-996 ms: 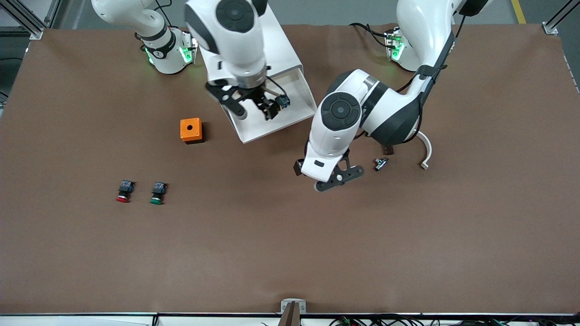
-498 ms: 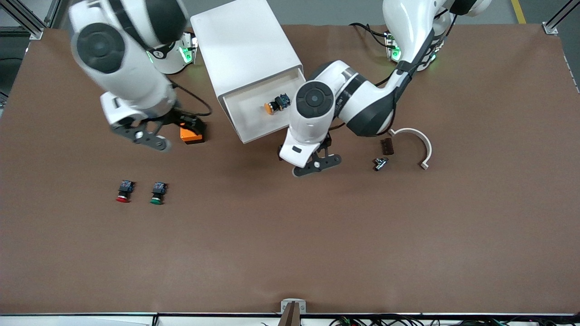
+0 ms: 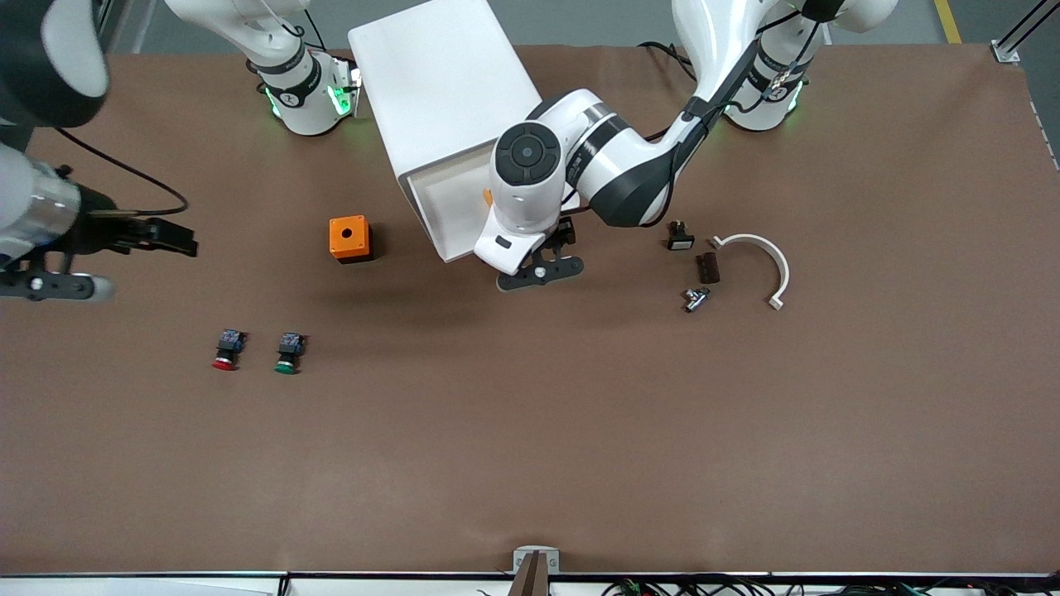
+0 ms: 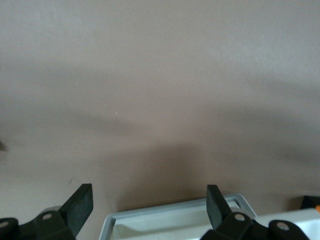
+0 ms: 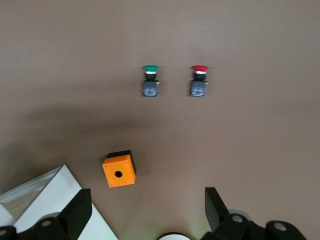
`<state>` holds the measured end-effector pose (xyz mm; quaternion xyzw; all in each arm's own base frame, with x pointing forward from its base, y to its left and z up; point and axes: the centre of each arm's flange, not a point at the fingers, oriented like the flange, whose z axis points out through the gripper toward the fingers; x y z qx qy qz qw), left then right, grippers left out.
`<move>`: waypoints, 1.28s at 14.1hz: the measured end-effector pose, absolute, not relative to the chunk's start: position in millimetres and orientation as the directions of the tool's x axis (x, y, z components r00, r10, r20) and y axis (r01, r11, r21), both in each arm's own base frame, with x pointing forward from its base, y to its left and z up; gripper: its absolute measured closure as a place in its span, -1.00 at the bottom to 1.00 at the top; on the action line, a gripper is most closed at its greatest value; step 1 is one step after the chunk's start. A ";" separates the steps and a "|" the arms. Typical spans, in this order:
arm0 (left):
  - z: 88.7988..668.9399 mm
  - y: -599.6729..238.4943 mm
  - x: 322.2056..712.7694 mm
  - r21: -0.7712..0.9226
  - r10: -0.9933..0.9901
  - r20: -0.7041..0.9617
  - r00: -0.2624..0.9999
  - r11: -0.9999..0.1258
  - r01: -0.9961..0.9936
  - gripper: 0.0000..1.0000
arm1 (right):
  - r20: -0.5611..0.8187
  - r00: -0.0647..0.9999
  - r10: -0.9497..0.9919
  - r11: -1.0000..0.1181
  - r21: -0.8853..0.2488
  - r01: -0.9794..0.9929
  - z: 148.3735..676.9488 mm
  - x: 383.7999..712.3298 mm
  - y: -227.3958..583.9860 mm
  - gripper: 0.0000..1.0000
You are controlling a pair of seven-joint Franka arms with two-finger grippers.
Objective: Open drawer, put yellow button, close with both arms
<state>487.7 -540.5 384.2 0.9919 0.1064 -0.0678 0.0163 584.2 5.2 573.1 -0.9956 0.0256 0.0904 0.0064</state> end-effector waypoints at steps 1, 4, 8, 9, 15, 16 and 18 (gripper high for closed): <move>382.2 -543.1 484.7 0.016 0.216 -0.143 0.966 -0.975 0.220 -1.00 | -0.174 0.984 -0.045 -0.999 -0.006 -0.046 577.9 584.0 -6.2 -1.00; 375.4 -549.7 477.7 0.005 0.254 -0.160 0.954 -0.966 0.258 -1.00 | -0.156 0.988 0.016 -0.999 0.034 0.022 589.6 583.9 -30.4 -1.00; 373.9 -556.9 469.3 0.009 0.257 -0.179 0.950 -0.965 0.263 -1.00 | -0.163 0.987 0.005 -0.999 0.034 0.011 590.0 581.4 -54.7 -1.00; 373.3 -557.9 467.8 0.011 0.257 -0.187 0.948 -0.964 0.264 -1.00 | -0.164 0.986 0.005 -0.999 0.034 0.010 589.9 581.2 -55.0 -1.00; 370.6 -578.4 440.4 0.040 0.244 -0.283 0.927 -0.963 0.266 -1.00 | -0.159 0.986 -0.039 -0.999 -0.027 -0.044 590.3 580.3 -63.2 -1.00; 369.0 -582.4 434.1 0.044 0.242 -0.304 0.921 -0.963 0.267 -1.00 | -0.150 0.988 -0.043 -0.999 -0.026 -0.047 594.3 580.8 -63.6 -1.00; 365.1 -590.5 420.5 0.048 0.235 -0.345 0.909 -0.963 0.267 -1.00 | -0.120 0.991 -0.050 -0.998 -0.024 -0.053 608.2 581.4 -65.1 -1.00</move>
